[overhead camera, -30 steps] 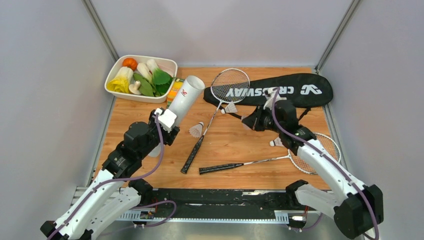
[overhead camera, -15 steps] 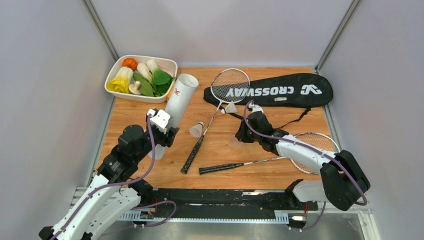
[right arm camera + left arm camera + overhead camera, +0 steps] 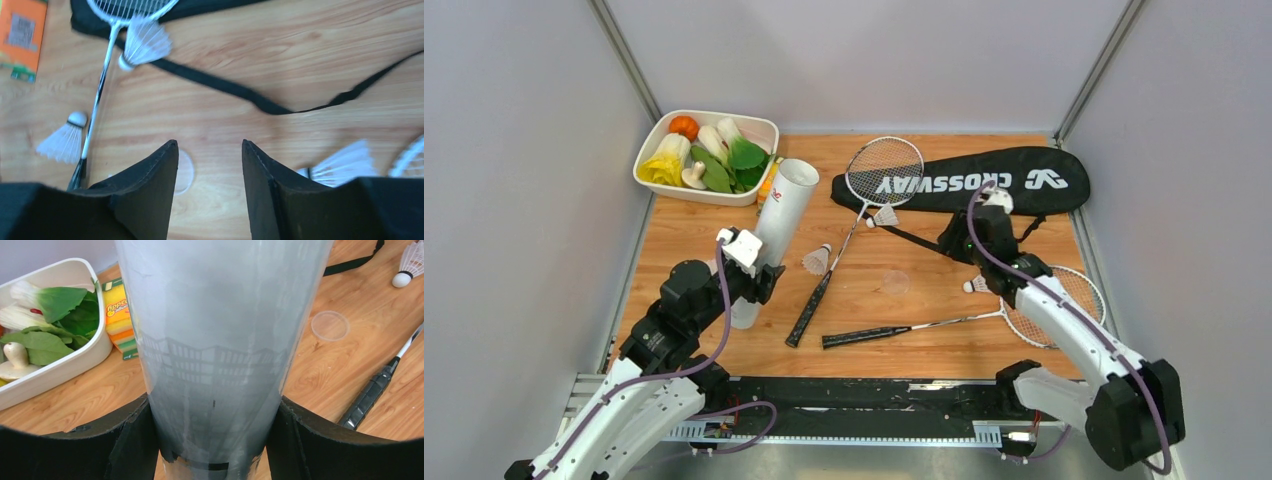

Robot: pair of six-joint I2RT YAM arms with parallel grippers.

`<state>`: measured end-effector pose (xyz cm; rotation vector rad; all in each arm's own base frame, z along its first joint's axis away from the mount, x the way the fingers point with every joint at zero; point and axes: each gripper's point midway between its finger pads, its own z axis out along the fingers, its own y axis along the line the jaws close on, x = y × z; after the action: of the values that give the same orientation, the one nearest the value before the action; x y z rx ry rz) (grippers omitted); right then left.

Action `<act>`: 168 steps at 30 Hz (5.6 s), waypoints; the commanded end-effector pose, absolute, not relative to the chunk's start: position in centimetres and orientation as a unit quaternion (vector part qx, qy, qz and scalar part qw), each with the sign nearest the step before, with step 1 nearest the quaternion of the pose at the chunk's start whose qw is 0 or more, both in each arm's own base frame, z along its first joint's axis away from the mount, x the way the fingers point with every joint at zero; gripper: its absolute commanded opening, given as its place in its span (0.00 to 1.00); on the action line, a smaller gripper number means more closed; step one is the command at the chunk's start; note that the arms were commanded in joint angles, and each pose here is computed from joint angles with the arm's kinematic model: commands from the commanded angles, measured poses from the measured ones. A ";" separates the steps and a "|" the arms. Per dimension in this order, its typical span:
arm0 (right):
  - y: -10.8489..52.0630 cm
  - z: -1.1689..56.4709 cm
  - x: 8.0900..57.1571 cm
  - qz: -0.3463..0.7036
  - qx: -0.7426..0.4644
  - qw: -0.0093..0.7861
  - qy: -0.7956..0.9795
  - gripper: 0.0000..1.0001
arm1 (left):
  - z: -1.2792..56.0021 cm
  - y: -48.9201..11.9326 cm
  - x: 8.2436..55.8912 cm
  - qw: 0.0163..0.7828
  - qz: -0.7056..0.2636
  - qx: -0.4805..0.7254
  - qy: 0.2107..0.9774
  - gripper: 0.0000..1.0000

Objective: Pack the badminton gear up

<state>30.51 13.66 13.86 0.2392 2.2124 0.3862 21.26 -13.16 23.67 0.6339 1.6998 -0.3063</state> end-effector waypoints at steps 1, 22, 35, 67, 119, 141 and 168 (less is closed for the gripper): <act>8.3 15.1 30.4 0.099 0.133 0.452 0.877 0.53 | 25.3 -14.0 21.4 0.627 -0.157 0.269 0.714 0.57; 2.7 7.4 29.2 0.166 0.207 0.318 0.910 0.66 | 24.9 -14.3 21.3 0.620 -0.164 0.271 0.718 0.58; 4.7 8.7 29.2 0.227 0.182 0.334 0.896 0.04 | 24.7 -14.4 21.3 0.617 -0.165 0.272 0.719 0.58; 25.9 47.4 21.4 0.534 -0.311 0.514 0.594 0.00 | 22.7 -19.5 18.3 0.552 -0.283 0.385 0.684 0.60; 27.8 45.2 20.7 0.526 -0.289 0.502 0.623 0.51 | 23.2 -20.9 17.8 0.531 -0.290 0.439 0.664 0.60; 29.7 38.2 25.1 0.483 -0.278 0.439 0.705 0.67 | 23.3 -20.2 18.4 0.550 -0.269 0.428 0.665 0.60; 20.6 20.2 42.2 0.400 -0.138 0.433 0.796 0.56 | 23.8 -18.6 19.4 0.578 -0.236 0.384 0.680 0.60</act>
<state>39.41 20.75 22.74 -0.2784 1.9878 1.0248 19.04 -17.97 21.34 0.9355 1.6886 -0.5263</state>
